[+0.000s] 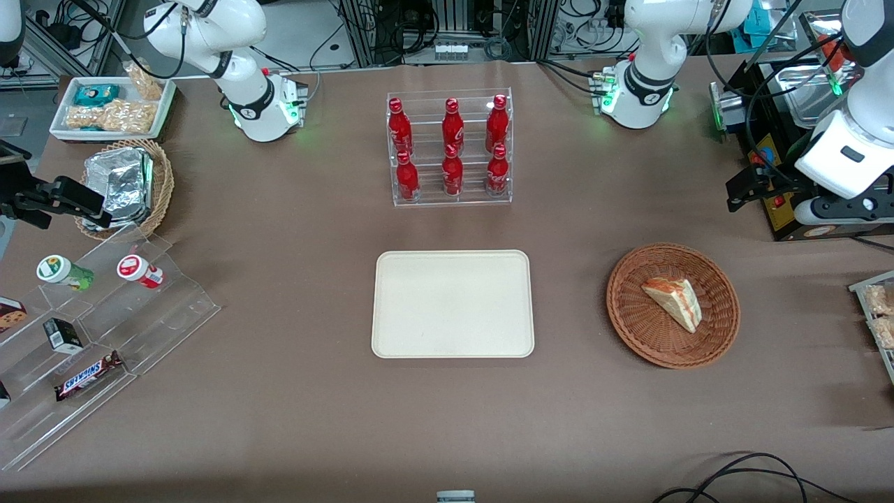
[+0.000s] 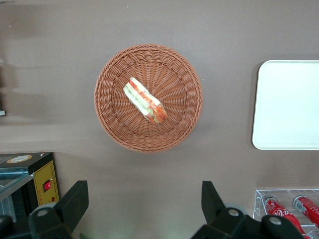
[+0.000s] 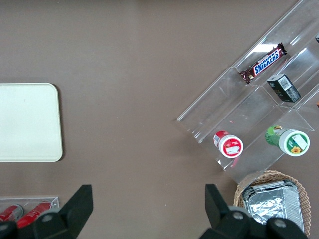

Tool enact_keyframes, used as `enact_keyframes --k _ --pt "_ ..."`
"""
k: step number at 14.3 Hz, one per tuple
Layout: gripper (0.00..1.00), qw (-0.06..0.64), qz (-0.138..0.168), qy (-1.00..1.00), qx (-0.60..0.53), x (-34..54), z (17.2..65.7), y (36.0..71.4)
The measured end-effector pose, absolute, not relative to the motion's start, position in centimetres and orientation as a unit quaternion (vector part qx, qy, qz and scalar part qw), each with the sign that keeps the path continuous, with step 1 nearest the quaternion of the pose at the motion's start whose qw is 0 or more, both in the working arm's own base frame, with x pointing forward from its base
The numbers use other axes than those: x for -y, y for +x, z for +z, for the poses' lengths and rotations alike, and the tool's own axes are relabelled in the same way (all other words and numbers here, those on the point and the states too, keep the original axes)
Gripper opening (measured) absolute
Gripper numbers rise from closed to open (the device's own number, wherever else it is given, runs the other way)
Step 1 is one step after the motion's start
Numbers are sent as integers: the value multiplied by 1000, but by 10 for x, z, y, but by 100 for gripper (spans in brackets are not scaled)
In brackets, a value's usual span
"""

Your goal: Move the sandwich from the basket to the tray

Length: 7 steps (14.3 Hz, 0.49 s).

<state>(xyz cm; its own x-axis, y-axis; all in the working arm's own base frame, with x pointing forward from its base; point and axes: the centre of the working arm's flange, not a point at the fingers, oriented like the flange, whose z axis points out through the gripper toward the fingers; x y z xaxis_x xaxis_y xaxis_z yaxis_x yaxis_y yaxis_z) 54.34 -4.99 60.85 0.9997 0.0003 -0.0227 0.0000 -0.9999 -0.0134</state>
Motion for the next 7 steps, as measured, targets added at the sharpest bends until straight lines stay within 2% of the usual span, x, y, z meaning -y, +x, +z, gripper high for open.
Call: enact_keyframes --k 3,7 --pt "100 8 27 -1000 0 49 605 540" --pt "100 9 33 -999 1 49 603 540"
